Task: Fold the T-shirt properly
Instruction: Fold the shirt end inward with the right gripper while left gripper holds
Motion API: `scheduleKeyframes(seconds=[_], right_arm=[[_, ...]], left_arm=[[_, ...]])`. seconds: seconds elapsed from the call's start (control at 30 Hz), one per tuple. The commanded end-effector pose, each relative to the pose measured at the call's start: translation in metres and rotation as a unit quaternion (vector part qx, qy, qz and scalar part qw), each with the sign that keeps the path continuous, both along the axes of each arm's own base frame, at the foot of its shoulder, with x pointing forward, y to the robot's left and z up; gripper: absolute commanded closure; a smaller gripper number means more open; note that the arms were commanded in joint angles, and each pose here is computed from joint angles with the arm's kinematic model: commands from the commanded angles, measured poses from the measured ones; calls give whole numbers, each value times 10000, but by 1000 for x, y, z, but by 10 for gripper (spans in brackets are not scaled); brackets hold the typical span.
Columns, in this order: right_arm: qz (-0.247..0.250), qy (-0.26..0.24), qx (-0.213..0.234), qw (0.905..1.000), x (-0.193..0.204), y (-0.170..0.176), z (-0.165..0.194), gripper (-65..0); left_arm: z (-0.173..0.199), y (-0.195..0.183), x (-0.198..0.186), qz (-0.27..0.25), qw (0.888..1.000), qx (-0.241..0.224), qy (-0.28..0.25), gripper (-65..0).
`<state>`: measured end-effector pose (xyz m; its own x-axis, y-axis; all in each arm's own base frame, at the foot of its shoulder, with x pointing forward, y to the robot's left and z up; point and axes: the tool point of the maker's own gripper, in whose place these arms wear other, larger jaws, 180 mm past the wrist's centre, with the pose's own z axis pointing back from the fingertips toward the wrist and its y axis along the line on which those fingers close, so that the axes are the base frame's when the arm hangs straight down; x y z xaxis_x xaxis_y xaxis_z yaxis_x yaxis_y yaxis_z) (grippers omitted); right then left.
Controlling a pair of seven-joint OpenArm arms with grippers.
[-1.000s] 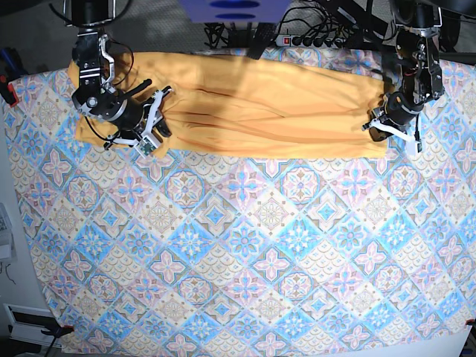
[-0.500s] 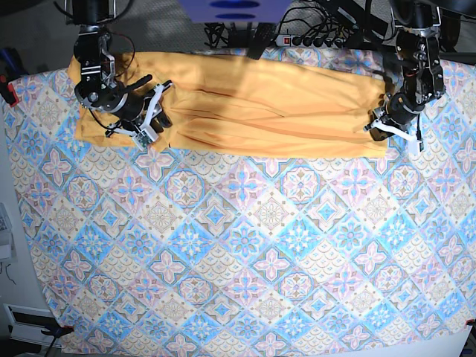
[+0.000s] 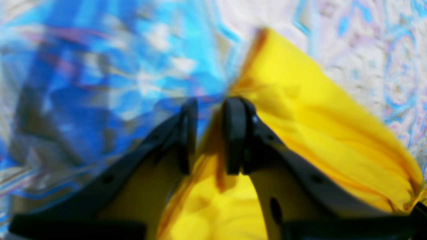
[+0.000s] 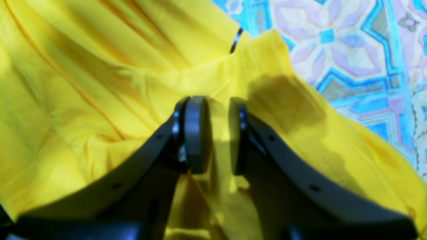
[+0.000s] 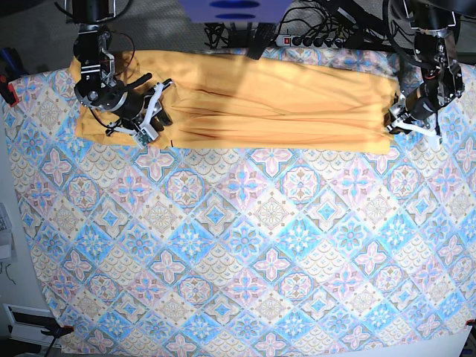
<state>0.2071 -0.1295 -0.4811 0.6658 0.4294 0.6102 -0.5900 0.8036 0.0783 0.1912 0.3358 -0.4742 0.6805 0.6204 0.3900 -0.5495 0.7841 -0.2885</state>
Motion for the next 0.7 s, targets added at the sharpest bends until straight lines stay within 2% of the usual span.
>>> scheduleKeyframes(seconds=[0.0, 0.3, 0.5, 0.67], right_arm=[[120, 227, -213, 9994, -10, -7, -7, -126], [120, 227, -213, 9994, -10, -7, -7, -126], [117, 234, -213, 9994, -10, -7, -7, -126], [116, 219, -213, 9995, -9, -7, -7, -126]], left_arm=[[0, 14, -11, 40, 9995, 192, 264, -155], [9, 20, -8, -63, 9992, 57, 394, -159], [0, -10, -3, -626, 9968, -137, 482, -155], [20, -25, 12, -922, 9956, -73, 159, -155]])
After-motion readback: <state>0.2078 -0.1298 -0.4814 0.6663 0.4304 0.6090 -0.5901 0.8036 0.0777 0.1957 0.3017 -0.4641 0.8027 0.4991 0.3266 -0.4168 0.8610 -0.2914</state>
